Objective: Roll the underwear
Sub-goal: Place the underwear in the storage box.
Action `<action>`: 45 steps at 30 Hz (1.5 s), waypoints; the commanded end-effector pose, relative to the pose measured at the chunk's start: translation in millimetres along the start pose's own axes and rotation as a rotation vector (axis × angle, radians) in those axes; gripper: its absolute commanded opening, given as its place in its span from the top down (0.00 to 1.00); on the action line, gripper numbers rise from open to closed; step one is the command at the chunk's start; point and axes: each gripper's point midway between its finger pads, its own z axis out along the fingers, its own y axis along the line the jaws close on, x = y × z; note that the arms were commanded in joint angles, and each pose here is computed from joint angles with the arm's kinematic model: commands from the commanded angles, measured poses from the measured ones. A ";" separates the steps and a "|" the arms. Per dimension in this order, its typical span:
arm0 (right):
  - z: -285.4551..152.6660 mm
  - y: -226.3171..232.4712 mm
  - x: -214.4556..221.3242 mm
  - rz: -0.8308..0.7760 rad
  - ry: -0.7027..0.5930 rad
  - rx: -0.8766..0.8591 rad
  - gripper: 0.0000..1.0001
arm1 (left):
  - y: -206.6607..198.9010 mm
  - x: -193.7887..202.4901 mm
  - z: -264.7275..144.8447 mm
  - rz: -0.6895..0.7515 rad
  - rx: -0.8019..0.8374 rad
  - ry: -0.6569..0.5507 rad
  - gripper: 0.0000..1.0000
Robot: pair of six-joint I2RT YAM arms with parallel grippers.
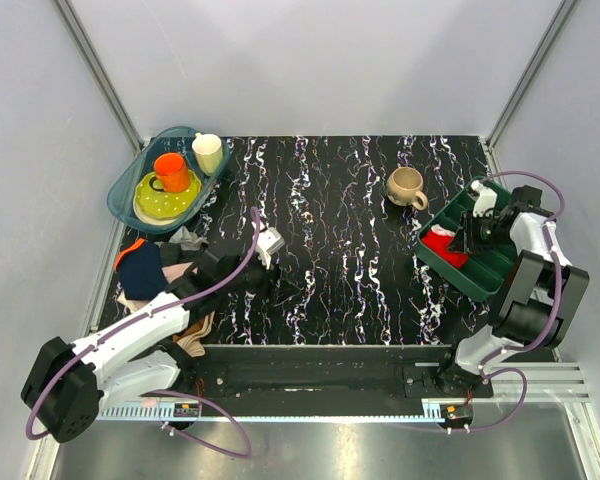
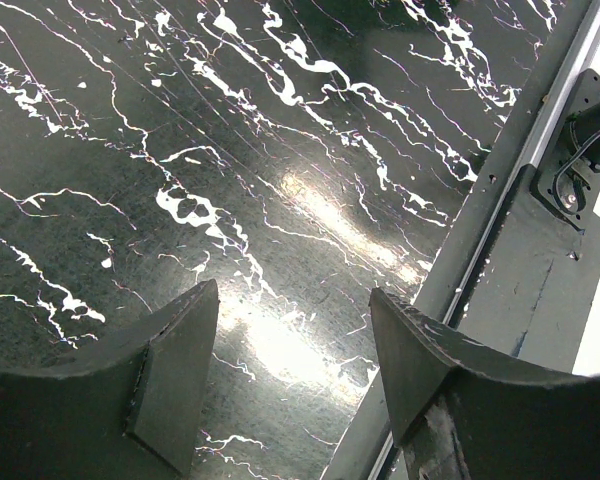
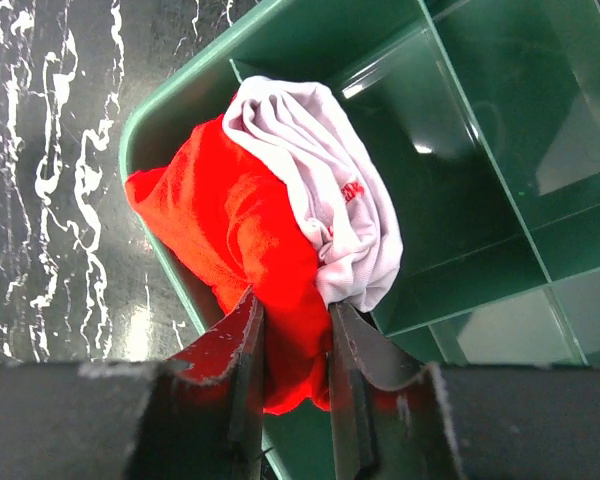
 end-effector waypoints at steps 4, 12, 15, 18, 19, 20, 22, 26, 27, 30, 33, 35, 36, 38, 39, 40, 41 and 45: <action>11.7 1.7 35.1 -0.095 0.170 0.081 1.00 | -2.5 -13.3 2.3 0.037 0.010 -0.053 0.35; 23.0 -4.2 55.1 -0.129 0.260 0.117 1.00 | -2.8 -12.4 3.4 0.037 0.015 -0.048 0.35; 26.8 -4.0 58.5 -0.153 0.280 0.129 1.00 | -2.4 -11.7 3.9 0.036 0.015 -0.047 0.35; 31.1 -2.4 60.7 -0.184 0.304 0.140 1.00 | -2.4 -9.7 4.9 0.034 0.019 -0.040 0.35; 32.4 -4.0 63.2 -0.189 0.320 0.148 1.00 | -2.4 -10.0 5.1 0.034 0.019 -0.040 0.35; 33.5 -4.5 63.8 -0.196 0.325 0.154 1.00 | -2.4 -9.3 5.5 0.032 0.020 -0.037 0.35; 36.8 -4.7 67.1 -0.207 0.347 0.160 0.98 | -2.8 -9.1 5.6 0.033 0.021 -0.037 0.35; 42.1 -5.4 75.6 -0.223 0.395 0.167 0.96 | -2.2 -9.2 5.8 0.032 0.020 -0.037 0.35; 44.3 -6.0 80.0 -0.226 0.414 0.165 0.93 | -2.2 -9.2 5.8 0.032 0.020 -0.037 0.35; 47.4 -7.4 87.9 -0.224 0.450 0.162 0.89 | -2.9 -8.3 6.3 0.032 0.024 -0.034 0.35; 45.8 -4.9 90.9 -0.225 0.468 0.145 0.84 | -2.6 -8.8 6.0 0.032 0.023 -0.036 0.35; 41.8 -2.2 86.6 -0.233 0.460 0.139 0.74 | -3.1 -8.6 6.1 0.032 0.024 -0.035 0.35; 36.4 2.0 82.6 -0.239 0.447 0.135 0.70 | -2.7 -9.5 6.0 0.033 0.023 -0.037 0.35; 29.6 5.4 70.5 -0.254 0.418 0.136 0.57 | -3.3 -10.5 5.7 0.034 0.025 -0.039 0.35; 22.9 9.8 65.8 -0.256 0.407 0.132 0.55 | -3.9 -10.0 6.0 0.032 0.027 -0.037 0.35; 19.4 12.3 61.0 -0.261 0.396 0.131 0.48 | -3.7 -10.8 5.6 0.032 0.026 -0.039 0.35; 15.2 13.8 51.1 -0.271 0.374 0.135 0.46 | -3.9 -11.2 5.4 0.033 0.027 -0.040 0.35; -4.7 28.1 30.1 -0.289 0.317 0.124 0.36 | -5.9 -15.5 3.5 0.034 0.030 -0.051 0.35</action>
